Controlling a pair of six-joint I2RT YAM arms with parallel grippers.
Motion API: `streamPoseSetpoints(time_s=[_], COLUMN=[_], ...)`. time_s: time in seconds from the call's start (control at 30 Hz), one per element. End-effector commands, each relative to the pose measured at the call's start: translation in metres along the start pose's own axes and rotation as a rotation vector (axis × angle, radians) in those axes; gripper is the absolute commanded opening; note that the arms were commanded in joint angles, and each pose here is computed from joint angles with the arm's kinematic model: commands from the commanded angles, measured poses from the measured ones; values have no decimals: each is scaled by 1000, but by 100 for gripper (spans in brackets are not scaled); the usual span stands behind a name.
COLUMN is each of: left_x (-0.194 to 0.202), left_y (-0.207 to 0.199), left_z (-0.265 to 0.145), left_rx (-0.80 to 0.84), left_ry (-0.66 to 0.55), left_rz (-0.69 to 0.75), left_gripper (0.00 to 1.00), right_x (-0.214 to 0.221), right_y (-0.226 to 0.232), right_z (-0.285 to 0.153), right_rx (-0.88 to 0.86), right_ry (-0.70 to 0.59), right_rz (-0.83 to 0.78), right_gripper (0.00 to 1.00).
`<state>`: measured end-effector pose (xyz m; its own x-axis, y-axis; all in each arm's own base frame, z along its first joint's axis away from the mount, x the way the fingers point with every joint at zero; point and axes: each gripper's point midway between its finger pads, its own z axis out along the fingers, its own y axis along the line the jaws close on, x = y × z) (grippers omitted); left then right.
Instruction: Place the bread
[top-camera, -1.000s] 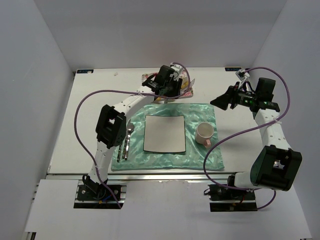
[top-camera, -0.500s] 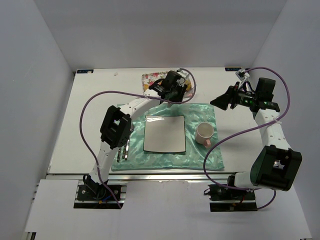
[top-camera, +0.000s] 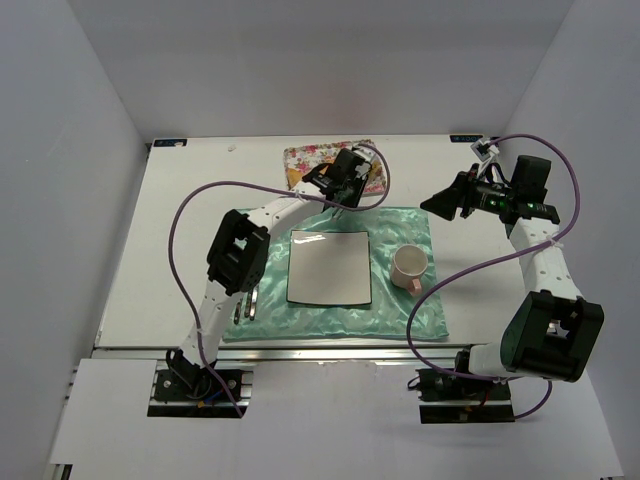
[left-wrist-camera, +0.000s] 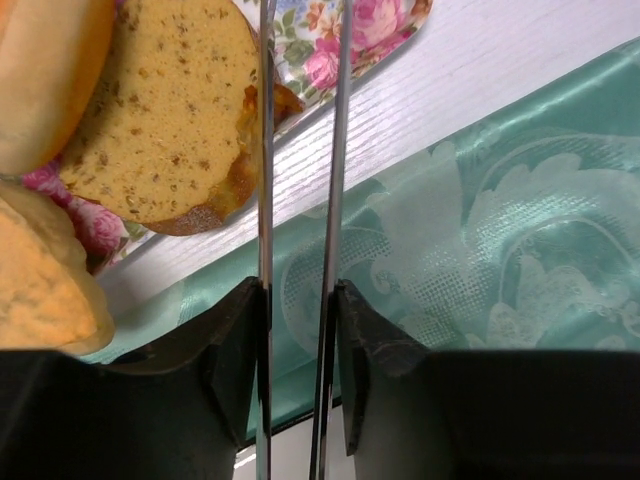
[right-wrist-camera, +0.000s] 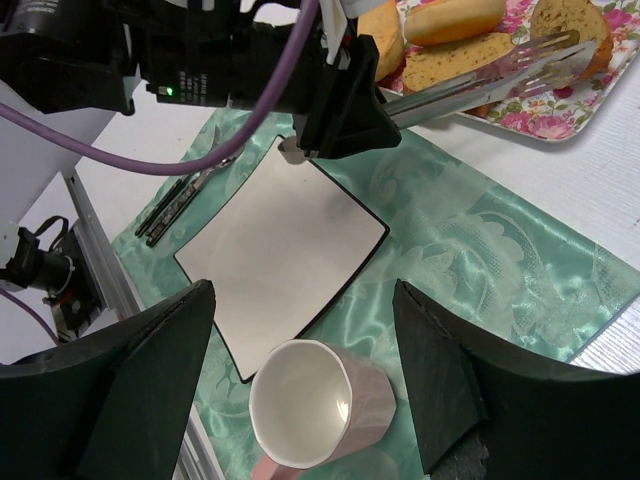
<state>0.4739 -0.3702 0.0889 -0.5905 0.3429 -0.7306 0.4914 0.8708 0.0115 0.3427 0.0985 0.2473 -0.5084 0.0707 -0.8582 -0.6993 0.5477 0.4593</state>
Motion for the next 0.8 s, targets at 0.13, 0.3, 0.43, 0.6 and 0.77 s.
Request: streamPoseSetpoints(time_s=[0.13, 0.3, 0.43, 0.6, 0.77], left_x=[-14, -29, -54, -81, -96], left_y=[4, 6, 6, 4, 1], left_z=[-7, -18, -36, -66, -108], left_rx=[-31, -37, -30, -4, 44], left_ry=[-36, -69, -129, -208, -281], left_rz=[7, 6, -1, -18, -34], left_gripper=[32, 14, 7, 6, 3], right_x=[-7, -7, -7, -7, -8], right_y=[7, 8, 8, 9, 9], right_z=[-3, -3, -3, -3, -3], right_rx=[-25, -28, -28, -29, -31], right_ry=[-22, -21, -22, -23, -24], right_rz=[-32, -31, -32, -32, -32], right_gripper=[77, 77, 77, 77, 77])
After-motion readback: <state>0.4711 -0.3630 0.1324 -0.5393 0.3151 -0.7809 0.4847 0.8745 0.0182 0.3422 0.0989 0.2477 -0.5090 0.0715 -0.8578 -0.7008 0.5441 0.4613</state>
